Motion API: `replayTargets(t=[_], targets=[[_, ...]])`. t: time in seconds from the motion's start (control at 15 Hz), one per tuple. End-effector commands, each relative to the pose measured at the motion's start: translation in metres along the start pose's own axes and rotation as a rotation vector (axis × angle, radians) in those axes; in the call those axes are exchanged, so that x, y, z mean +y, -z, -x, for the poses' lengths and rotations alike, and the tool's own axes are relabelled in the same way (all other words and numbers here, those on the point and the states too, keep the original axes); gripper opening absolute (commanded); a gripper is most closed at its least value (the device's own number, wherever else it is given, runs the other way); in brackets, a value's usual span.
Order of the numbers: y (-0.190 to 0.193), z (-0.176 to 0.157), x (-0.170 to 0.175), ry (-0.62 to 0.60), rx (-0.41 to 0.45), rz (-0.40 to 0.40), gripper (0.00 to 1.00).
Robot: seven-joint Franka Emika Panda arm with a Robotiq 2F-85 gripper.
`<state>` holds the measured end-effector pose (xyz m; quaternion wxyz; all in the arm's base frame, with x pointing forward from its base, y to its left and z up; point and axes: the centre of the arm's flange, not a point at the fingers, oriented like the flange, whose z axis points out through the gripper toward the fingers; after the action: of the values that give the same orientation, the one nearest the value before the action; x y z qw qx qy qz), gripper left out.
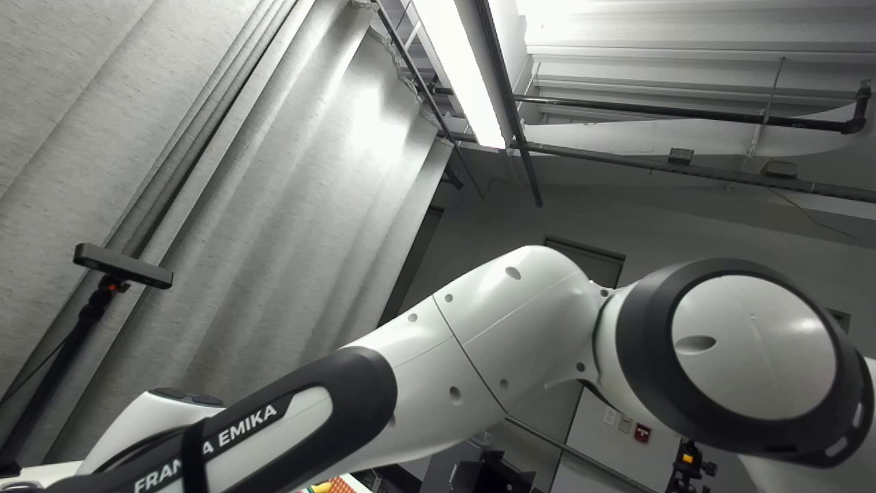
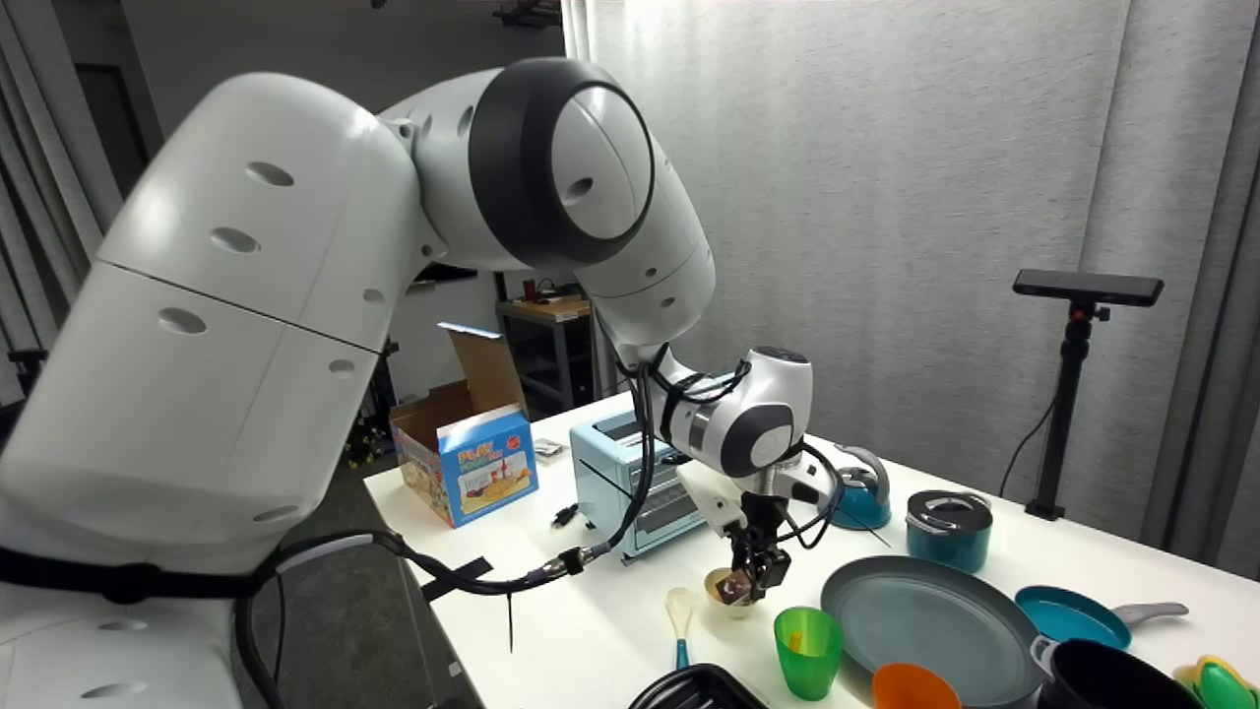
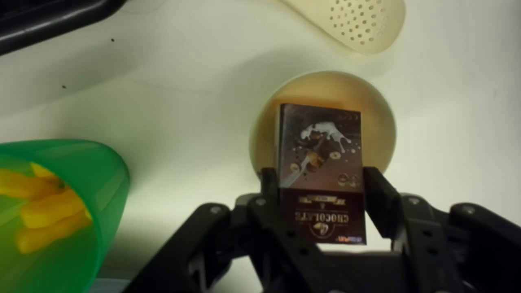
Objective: Put the box in the pot
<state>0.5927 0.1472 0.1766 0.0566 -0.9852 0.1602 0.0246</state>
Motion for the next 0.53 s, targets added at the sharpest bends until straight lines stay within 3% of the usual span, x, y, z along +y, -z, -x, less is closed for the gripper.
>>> replayTargets(t=[0.0, 0.47], targets=[[0.006, 0.0, -0.008, -0.021, 0.032, -0.023, 0.3], [0.051, 0.005, -0.003, -0.024, 0.085, -0.031, 0.3]])
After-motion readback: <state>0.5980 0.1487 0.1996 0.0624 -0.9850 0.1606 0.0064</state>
